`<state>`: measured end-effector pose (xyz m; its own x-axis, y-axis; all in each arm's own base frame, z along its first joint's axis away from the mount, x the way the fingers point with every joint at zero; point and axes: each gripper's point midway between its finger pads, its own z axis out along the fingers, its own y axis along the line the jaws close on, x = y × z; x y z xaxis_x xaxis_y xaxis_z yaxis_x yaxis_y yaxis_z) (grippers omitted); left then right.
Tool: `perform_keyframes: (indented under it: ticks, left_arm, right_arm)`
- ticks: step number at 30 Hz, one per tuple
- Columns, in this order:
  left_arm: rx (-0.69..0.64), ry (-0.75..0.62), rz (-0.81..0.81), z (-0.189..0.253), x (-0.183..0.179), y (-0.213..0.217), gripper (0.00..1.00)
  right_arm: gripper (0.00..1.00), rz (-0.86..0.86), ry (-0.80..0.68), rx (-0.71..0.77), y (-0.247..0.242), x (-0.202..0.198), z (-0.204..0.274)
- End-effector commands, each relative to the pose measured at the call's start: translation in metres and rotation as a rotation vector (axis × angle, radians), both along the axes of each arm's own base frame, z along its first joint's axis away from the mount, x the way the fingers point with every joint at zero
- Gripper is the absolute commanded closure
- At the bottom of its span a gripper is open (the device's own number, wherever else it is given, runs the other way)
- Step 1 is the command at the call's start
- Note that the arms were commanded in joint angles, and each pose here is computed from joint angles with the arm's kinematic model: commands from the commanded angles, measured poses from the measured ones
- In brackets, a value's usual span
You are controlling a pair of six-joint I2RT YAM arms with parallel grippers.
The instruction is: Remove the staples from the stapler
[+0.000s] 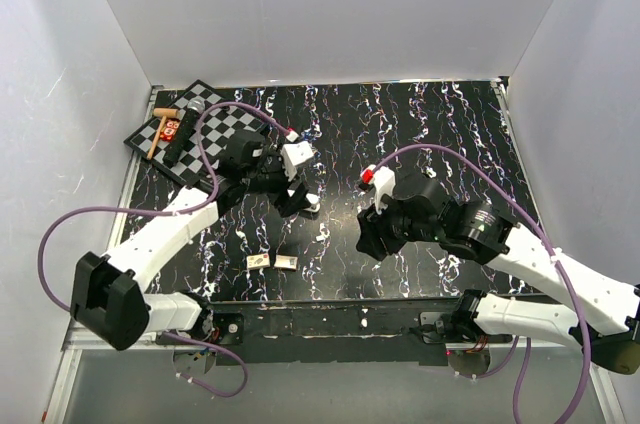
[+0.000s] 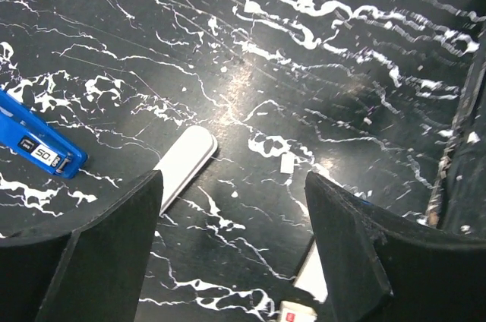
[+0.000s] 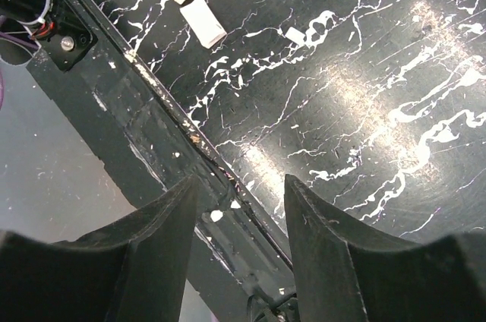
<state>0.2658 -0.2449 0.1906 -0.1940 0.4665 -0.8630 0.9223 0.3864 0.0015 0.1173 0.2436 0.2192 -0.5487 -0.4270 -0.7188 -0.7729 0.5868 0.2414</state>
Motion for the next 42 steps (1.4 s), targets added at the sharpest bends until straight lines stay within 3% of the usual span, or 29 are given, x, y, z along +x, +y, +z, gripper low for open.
perform_keyframes:
  ticks: [1,14,35,42]
  left_arm:
    - [0.080,-0.118,-0.113,-0.008,0.011,-0.006,0.25]
    - [0.327,-0.216,-0.226,-0.075,0.054,-0.003,0.27]
    - [0.361,-0.194,-0.305,-0.118,0.067,-0.022,0.26]
    - [0.365,-0.153,-0.322,-0.127,0.068,-0.026,0.32]
  right_arm:
    - [0.43,0.020,-0.025,0.056,0.003,-0.001,0.013]
    - [0.42,0.063,-0.009,0.093,0.012,-0.007,0.008]
    - [0.41,0.121,0.024,0.106,0.028,-0.010,-0.007]
    - [0.41,0.125,0.025,0.107,0.028,-0.010,-0.007]
